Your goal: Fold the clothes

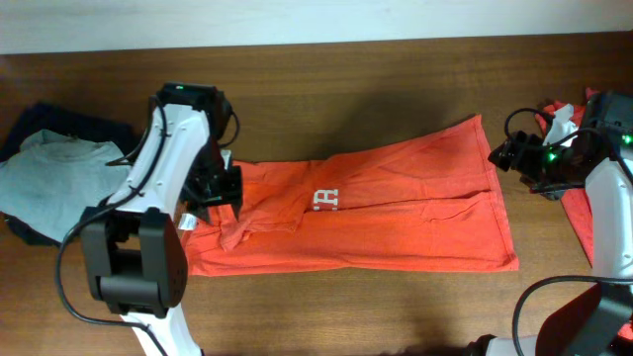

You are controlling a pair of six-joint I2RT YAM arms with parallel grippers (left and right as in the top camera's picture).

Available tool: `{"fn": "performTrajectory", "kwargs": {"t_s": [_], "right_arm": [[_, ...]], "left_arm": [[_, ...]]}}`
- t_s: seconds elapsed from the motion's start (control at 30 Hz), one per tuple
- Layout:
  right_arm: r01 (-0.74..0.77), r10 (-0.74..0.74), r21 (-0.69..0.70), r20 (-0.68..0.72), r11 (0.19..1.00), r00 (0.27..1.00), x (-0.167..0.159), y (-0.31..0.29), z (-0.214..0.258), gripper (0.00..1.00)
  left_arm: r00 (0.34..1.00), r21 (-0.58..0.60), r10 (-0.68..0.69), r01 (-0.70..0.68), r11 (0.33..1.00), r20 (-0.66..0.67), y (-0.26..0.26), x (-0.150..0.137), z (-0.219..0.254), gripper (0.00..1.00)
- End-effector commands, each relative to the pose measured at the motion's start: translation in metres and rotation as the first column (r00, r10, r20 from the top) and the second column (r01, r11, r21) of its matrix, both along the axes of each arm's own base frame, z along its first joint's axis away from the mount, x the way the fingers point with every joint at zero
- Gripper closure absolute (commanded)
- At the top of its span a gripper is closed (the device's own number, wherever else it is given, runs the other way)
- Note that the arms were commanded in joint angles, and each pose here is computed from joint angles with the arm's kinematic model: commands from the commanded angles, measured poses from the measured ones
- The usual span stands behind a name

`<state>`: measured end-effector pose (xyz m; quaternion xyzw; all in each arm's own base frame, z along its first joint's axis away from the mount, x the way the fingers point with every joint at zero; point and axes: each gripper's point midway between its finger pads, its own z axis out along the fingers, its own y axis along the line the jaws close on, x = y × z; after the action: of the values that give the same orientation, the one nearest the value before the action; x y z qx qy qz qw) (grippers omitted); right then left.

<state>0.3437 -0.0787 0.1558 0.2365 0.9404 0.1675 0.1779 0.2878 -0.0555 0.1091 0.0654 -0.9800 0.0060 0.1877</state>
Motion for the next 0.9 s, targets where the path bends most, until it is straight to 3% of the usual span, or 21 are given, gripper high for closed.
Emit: {"fn": "performTrajectory", "kwargs": {"t_s": [0.0,0.17,0.43,0.57,0.77,0.87], "right_arm": [[-0.004,0.004,-0.021,0.026,1.0,1.0,0.002,-0.003,0.008,0.18],[-0.004,0.005,-0.022,0.029,1.0,1.0,0.003,-0.003,0.008,0.19],[-0.004,0.005,-0.025,0.038,1.0,0.999,0.005,-0.004,0.009,0.19],[-0.004,0.005,-0.025,0.036,1.0,0.999,0.004,-0.004,0.009,0.19],[-0.004,0.005,-0.023,0.031,1.0,0.999,0.003,-0.004,0.009,0.18],[-0.004,0.005,-0.021,0.028,1.0,1.0,0.003,-0.003,0.008,0.19]], "left_arm": [[0.987,0.027,0.112,-0.116,0.993,0.118,0.032,0.027,-0.004,0.39],[0.908,-0.022,0.18,-0.186,0.982,0.377,0.055,0.094,-0.026,0.41],[0.828,-0.051,0.164,-0.162,0.986,0.536,0.048,0.13,-0.06,0.4],[0.814,-0.024,0.152,-0.168,0.986,0.56,0.054,0.134,-0.069,0.5],[0.843,0.03,0.136,-0.177,0.984,0.52,0.062,0.12,-0.072,0.99],[0.872,0.09,0.117,-0.18,0.979,0.475,0.07,0.105,-0.074,0.99]]}}
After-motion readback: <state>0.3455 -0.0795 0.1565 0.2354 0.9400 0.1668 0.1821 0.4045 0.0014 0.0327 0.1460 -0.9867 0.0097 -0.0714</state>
